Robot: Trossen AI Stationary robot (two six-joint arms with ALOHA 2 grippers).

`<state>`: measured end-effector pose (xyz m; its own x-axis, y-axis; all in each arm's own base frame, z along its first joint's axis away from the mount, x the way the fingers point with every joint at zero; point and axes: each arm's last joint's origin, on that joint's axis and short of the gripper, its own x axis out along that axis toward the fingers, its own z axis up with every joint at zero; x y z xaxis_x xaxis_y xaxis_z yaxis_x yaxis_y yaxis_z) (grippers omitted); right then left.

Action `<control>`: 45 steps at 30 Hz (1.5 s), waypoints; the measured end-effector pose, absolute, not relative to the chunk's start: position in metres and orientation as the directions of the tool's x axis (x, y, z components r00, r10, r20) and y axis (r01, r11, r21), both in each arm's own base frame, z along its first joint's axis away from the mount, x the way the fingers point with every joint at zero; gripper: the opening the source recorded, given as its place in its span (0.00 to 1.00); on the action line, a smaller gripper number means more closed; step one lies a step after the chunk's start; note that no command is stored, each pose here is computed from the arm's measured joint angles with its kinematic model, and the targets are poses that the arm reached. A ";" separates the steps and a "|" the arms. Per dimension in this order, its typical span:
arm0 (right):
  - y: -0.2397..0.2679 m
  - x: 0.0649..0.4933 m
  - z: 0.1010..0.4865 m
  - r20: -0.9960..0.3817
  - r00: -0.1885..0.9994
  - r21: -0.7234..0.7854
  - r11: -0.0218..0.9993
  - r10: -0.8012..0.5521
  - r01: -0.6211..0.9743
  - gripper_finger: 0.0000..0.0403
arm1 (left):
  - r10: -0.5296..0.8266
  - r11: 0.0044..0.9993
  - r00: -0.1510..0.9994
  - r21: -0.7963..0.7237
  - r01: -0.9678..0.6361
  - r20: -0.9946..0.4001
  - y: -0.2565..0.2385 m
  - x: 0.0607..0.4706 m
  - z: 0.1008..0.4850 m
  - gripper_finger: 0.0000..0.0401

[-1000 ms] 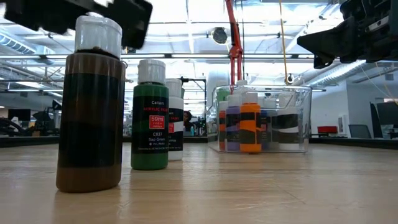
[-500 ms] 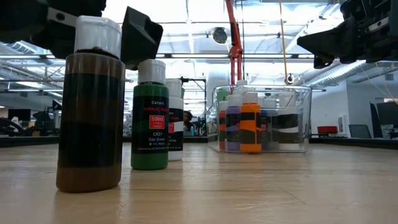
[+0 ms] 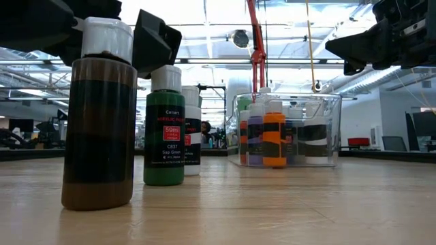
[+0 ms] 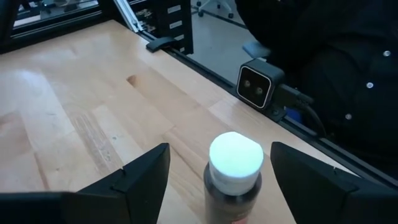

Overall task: Pick & Place Paint Supplies
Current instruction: Put the black paint bottle into the transparent bin

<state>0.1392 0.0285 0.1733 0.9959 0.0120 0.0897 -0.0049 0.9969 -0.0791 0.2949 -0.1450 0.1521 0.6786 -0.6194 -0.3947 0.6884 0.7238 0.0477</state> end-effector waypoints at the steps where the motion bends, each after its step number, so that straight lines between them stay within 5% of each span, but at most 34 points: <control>1: 0.029 0.139 0.173 0.090 0.996 -0.079 0.997 0.012 -0.005 0.01 | -0.620 0.724 0.679 0.047 0.688 -0.393 -0.145 0.295 0.152 0.69; 10: 0.028 0.139 0.173 0.090 0.996 -0.079 0.997 0.011 -0.004 0.01 | -0.618 0.727 0.682 0.043 0.685 -0.391 -0.145 0.295 0.153 0.71; 36: 0.028 0.139 0.173 0.090 0.996 -0.077 0.997 0.012 -0.005 0.01 | -0.638 0.711 0.664 0.035 0.703 -0.390 -0.146 0.296 0.149 0.58; 41: 0.028 0.139 0.173 0.090 0.996 -0.077 0.997 0.011 -0.004 0.01 | -0.642 0.705 0.657 0.032 0.708 -0.394 -0.145 0.295 0.149 0.48; 45: 0.029 0.139 0.173 0.090 0.996 -0.077 0.997 0.011 -0.005 0.01 | -0.681 0.670 0.615 0.001 0.742 -0.397 -0.146 0.294 0.148 0.31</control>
